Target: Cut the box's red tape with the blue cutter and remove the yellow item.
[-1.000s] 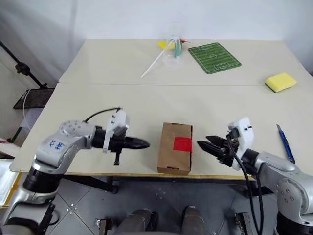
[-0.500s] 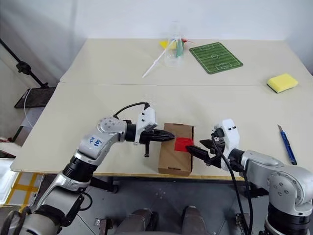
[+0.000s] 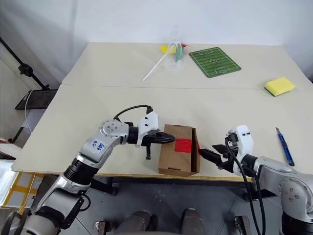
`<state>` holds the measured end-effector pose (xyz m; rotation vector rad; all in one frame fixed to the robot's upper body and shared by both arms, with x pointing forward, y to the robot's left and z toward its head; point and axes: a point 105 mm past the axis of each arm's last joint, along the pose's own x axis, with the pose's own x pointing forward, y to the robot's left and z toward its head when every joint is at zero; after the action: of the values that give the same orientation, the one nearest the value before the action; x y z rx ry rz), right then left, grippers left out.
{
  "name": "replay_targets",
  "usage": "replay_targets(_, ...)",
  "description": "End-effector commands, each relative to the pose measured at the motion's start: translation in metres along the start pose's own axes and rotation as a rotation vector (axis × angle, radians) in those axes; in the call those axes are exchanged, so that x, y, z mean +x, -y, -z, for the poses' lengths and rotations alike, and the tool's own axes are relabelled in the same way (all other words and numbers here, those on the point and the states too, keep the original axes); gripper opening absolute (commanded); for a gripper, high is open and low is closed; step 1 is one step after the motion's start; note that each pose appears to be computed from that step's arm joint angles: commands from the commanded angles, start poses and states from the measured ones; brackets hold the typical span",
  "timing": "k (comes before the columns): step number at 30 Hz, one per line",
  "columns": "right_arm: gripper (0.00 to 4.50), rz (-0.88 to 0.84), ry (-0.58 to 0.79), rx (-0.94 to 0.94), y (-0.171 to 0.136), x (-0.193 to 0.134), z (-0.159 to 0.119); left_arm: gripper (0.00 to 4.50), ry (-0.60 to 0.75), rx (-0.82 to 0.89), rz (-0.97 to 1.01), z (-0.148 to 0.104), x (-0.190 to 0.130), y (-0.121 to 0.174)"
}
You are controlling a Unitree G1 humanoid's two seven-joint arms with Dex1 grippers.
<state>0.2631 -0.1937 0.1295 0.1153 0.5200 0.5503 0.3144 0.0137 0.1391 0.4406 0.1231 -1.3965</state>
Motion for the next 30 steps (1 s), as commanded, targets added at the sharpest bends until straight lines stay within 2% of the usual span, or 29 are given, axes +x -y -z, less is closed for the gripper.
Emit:
replay_targets(1, 3.94, 0.065, -0.003, -0.105, -0.002, 0.003, -0.013, 0.00, -0.108, -0.076, 0.032, 0.032, 0.005, 0.012)
replay_targets(8, 3.94, 0.234, -0.085, -0.379, 0.003, 0.008, -0.036, 0.00, -0.116, -0.071, 0.033, 0.033, 0.004, 0.010)
replay_targets(15, 3.94, 0.252, -0.143, -0.511, 0.014, 0.020, -0.019, 0.00, -0.116, -0.068, 0.034, 0.031, 0.007, 0.009)
replay_targets(18, 3.94, 0.240, -0.157, -0.451, 0.021, 0.031, -0.003, 0.00, -0.121, -0.073, 0.029, 0.032, 0.006, 0.007)
replay_targets(24, 3.94, 0.229, -0.155, -0.427, 0.039, 0.024, -0.012, 0.00, -0.124, -0.090, -0.001, 0.036, 0.002, 0.001)
replay_targets(27, 3.94, 0.101, -0.136, -0.270, 0.034, 0.017, -0.018, 0.00, -0.121, -0.091, 0.001, 0.035, 0.004, 0.000)
replay_targets(30, 3.94, -0.084, -0.092, -0.007, 0.029, 0.010, -0.028, 0.00, -0.114, -0.089, 0.004, 0.033, 0.006, 0.000)
